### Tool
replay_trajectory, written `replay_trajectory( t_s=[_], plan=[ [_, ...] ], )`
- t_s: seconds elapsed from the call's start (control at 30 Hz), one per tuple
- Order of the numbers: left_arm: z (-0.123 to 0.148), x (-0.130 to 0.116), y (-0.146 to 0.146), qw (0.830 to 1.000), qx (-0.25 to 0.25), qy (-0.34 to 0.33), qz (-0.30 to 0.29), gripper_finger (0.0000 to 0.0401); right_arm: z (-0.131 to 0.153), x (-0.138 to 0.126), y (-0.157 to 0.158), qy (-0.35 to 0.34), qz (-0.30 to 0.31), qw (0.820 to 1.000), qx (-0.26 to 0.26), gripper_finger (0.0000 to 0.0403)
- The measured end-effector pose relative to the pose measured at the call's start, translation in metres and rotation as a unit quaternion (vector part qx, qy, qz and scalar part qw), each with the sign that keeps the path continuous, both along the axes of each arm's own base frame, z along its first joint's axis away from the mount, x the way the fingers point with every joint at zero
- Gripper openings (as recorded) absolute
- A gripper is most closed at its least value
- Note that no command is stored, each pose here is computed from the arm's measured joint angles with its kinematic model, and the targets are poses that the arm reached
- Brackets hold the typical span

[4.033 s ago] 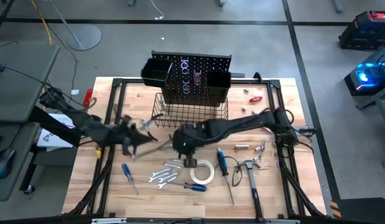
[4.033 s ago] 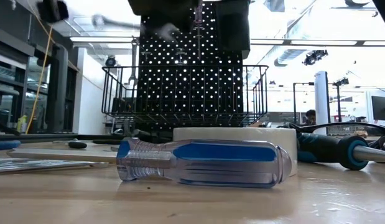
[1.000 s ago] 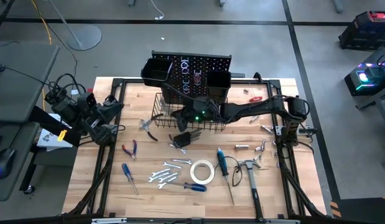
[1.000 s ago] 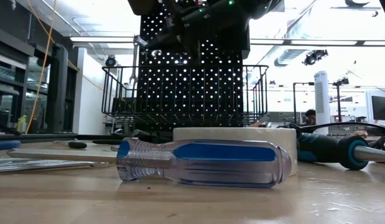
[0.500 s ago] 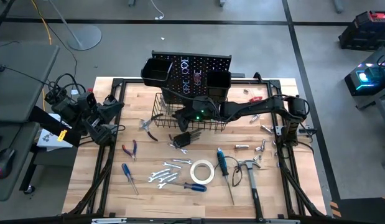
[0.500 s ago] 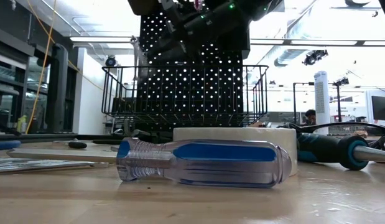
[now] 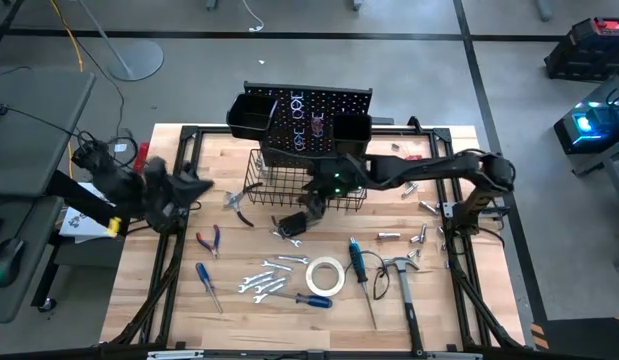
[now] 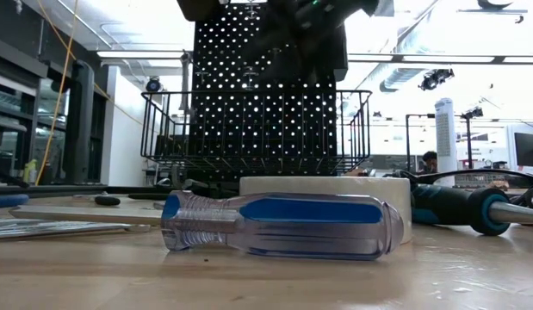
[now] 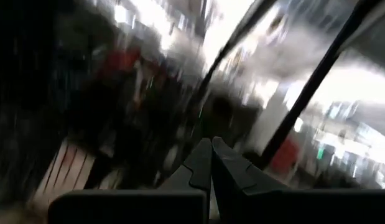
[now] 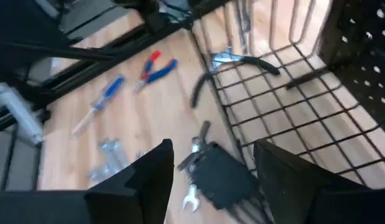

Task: Hang tools onto peg board
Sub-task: Hang the blue transparent screwdriver on the pegboard

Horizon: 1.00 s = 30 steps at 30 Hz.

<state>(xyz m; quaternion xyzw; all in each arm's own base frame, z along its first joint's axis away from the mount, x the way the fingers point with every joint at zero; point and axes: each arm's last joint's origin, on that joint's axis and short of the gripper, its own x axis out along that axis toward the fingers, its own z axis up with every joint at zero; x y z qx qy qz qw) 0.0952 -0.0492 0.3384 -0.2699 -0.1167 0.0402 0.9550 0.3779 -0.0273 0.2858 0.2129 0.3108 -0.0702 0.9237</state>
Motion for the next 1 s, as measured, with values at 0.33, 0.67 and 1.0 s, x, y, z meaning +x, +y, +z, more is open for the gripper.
replay_trajectory(
  t_s=[0.33,0.67,1.0],
  plan=[
    [-0.07,0.038,-0.037,0.954,-0.001,0.275,-0.116,0.0026,0.051,-0.036,0.03,-0.052,0.029,0.998,0.008,0.0211],
    [-0.12,0.083,-0.061,0.856,0.168,0.431,-0.23,0.0153,0.041,-0.049,0.091,0.019,0.06,0.996,0.07,0.0211],
    [-0.117,0.149,-0.079,0.799,0.305,0.435,-0.284,0.0237,0.013,-0.065,0.142,0.123,0.025,0.991,0.047,0.0209]
  ],
)
